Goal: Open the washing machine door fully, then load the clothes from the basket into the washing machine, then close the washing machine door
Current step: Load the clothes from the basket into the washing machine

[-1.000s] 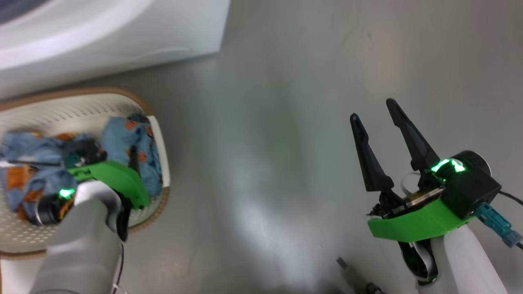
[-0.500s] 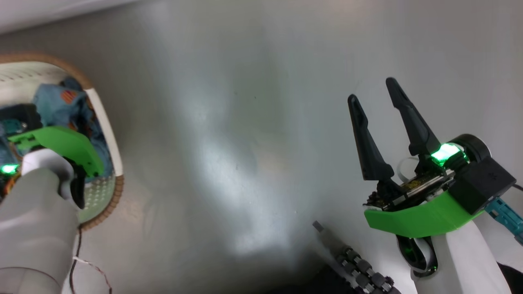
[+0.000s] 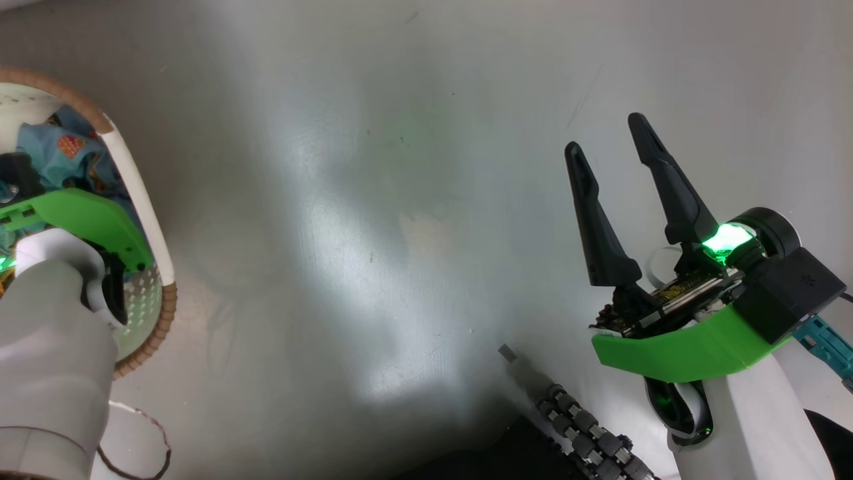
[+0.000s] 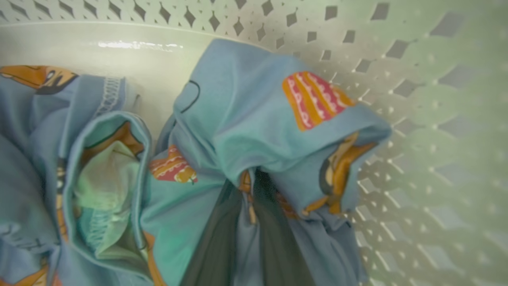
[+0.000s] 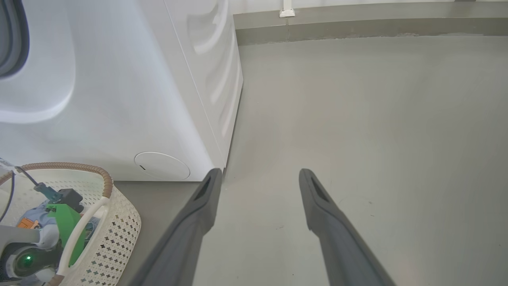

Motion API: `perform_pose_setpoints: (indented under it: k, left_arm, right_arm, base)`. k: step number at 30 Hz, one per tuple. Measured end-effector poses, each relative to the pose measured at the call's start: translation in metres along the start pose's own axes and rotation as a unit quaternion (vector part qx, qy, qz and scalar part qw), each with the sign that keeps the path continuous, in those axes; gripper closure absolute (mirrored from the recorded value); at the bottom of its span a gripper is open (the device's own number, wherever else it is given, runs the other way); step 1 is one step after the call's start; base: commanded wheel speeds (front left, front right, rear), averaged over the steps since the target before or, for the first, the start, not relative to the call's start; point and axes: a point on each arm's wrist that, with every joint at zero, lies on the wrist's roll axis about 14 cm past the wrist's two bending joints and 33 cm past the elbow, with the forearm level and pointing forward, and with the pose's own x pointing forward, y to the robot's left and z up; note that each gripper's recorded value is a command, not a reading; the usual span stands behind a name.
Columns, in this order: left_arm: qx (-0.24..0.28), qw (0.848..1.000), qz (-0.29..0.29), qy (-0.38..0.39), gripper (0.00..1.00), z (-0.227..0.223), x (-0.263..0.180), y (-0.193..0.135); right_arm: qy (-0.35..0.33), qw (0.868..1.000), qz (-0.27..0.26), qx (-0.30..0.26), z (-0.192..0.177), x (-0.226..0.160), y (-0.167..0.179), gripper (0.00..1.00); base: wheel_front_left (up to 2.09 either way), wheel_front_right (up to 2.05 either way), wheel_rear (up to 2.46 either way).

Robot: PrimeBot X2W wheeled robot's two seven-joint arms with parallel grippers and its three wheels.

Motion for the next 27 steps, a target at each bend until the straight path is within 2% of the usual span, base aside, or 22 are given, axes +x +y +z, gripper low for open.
perform_pose_setpoints:
  k: [13,20,27]
  left_arm:
    - [-0.009,0.998,0.012,-0.064,1.0,0.015,-0.02,0.011]
    - [-0.045,0.994,0.006,-0.097,1.0,0.022,-0.045,0.011]
    - [-0.049,0.982,-0.002,-0.184,1.0,0.06,-0.086,0.012]
  right_arm:
    - [-0.013,1.0,0.008,0.008,0.007,0.004,0.005,0.0]
    - [-0.026,0.999,0.019,0.004,0.017,0.006,0.01,0.0]
    - [-0.037,0.999,0.035,-0.003,0.03,0.002,0.019,0.0]
  base:
    - [0.0,0.0,0.0]
    - [0.0,0.0,0.0]
    - [0.0,0.0,0.0]
